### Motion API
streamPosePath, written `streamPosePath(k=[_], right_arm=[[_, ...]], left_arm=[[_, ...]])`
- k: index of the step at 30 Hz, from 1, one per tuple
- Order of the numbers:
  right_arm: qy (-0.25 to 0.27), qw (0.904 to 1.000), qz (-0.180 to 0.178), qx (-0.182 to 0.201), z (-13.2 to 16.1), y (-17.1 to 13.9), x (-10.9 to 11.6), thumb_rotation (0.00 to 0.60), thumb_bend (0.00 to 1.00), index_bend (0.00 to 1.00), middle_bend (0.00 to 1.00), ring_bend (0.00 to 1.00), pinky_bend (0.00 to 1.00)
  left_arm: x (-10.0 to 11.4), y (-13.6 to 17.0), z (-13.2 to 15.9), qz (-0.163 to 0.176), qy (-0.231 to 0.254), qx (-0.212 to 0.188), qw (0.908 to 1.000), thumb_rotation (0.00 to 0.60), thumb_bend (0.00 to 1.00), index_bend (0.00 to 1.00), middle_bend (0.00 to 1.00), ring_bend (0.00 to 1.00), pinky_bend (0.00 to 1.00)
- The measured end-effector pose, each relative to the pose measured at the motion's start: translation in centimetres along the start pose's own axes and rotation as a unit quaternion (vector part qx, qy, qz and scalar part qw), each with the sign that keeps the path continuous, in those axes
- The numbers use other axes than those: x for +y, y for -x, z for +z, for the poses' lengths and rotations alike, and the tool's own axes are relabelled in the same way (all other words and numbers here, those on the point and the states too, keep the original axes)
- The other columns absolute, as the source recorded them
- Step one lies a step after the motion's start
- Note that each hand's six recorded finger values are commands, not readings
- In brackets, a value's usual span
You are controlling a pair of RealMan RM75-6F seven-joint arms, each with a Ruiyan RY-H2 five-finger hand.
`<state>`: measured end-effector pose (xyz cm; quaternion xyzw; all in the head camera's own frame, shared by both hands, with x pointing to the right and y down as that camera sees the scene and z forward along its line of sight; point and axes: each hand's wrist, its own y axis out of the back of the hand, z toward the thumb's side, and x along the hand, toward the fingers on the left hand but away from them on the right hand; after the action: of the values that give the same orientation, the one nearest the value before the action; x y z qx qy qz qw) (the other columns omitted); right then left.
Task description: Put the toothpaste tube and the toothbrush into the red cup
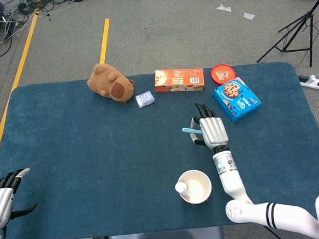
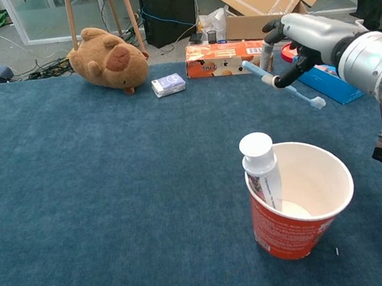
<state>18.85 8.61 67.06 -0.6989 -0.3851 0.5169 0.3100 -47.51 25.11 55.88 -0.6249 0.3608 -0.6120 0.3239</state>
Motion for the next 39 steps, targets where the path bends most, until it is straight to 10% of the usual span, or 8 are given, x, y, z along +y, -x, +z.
streamPosePath(k=[22,39], right_arm=[[0.104,0.9930,0.017,0.052,2.7,-6.2,8.1,0.600,0.29,0.56,0.10,0.00,0.19],[0.195,0.9721,0.104,0.079,2.6,-11.8,9.0,0.600,0.29,0.56,0.10,0.00,0.19]], left_arm=[[-0.9,-0.1,0.4,-0.012,-0.009,-0.004,0.9999,0.600,0.00,0.15,0.19,0.17,0.23],[-1.0,0.0,0.6,-0.011,-0.011,-0.006,0.9999,0.600,0.00,0.15,0.19,0.17,0.23]])
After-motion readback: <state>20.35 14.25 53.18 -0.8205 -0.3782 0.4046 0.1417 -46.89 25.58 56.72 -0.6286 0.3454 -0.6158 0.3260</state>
